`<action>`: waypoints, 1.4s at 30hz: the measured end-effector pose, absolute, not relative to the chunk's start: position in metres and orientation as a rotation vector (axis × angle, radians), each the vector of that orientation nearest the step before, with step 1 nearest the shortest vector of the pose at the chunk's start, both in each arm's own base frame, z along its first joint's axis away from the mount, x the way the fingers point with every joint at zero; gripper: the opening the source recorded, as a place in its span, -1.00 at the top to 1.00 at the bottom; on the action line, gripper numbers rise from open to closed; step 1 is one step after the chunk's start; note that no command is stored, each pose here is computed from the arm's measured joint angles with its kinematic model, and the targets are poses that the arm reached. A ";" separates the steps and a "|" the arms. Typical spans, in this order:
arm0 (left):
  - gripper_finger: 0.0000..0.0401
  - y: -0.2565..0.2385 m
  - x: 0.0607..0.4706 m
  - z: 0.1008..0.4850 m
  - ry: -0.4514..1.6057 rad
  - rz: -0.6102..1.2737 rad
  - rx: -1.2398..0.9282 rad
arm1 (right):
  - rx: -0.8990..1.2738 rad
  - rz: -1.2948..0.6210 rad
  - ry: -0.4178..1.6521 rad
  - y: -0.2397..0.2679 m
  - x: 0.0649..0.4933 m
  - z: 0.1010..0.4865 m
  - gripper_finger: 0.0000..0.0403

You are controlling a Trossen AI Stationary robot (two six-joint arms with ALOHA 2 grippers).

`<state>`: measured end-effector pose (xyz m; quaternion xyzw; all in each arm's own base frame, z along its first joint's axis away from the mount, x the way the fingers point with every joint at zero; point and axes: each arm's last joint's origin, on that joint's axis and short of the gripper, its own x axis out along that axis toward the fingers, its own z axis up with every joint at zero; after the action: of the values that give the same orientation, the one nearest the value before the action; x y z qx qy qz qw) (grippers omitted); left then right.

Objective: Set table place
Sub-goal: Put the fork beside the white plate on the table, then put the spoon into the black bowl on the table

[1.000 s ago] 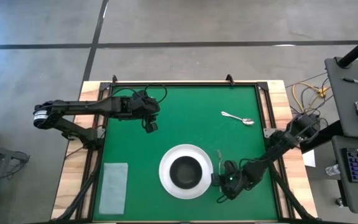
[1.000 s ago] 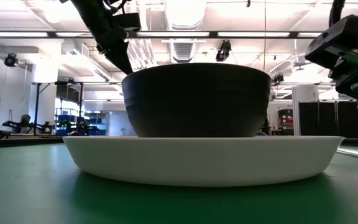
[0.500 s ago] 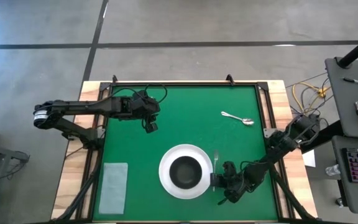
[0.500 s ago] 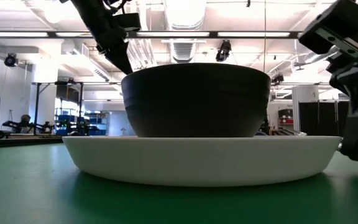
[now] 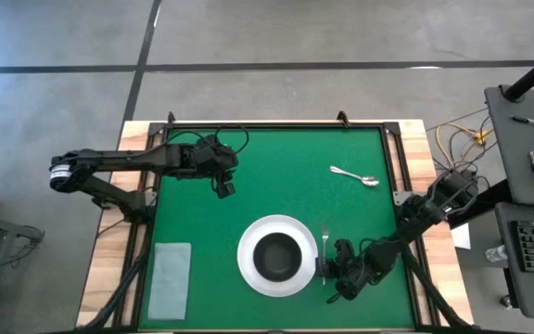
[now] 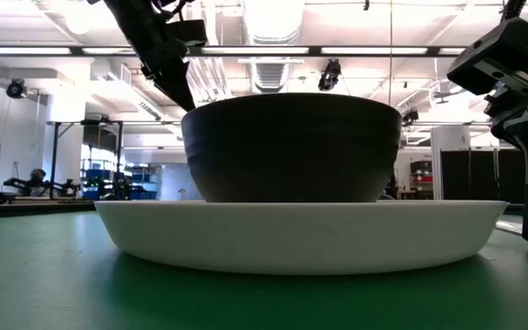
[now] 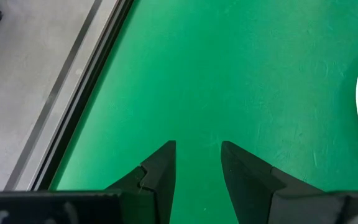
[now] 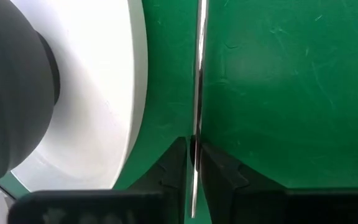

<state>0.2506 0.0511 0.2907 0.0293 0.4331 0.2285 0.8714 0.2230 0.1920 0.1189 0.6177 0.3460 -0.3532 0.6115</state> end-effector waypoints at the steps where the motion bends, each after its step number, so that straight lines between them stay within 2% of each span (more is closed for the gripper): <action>1: 0.43 0.051 0.251 0.291 0.905 0.478 0.061 | 1.420 -0.817 0.806 0.192 0.222 0.118 0.80; 19: 0.43 0.051 0.251 0.291 0.904 0.477 0.061 | 1.401 -0.822 0.871 0.191 0.218 0.124 0.63; 25: 0.43 0.051 0.251 0.291 0.900 0.477 0.062 | 1.365 -0.853 0.922 0.190 0.215 0.132 0.63; 42: 0.43 0.051 0.251 0.290 0.900 0.477 0.062 | 1.407 -0.813 0.903 0.195 0.221 0.139 0.58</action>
<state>0.2511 0.0512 0.2900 0.0297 0.4306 0.2284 0.8727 0.2207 0.1953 0.1395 0.6064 0.3894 -0.3503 0.5983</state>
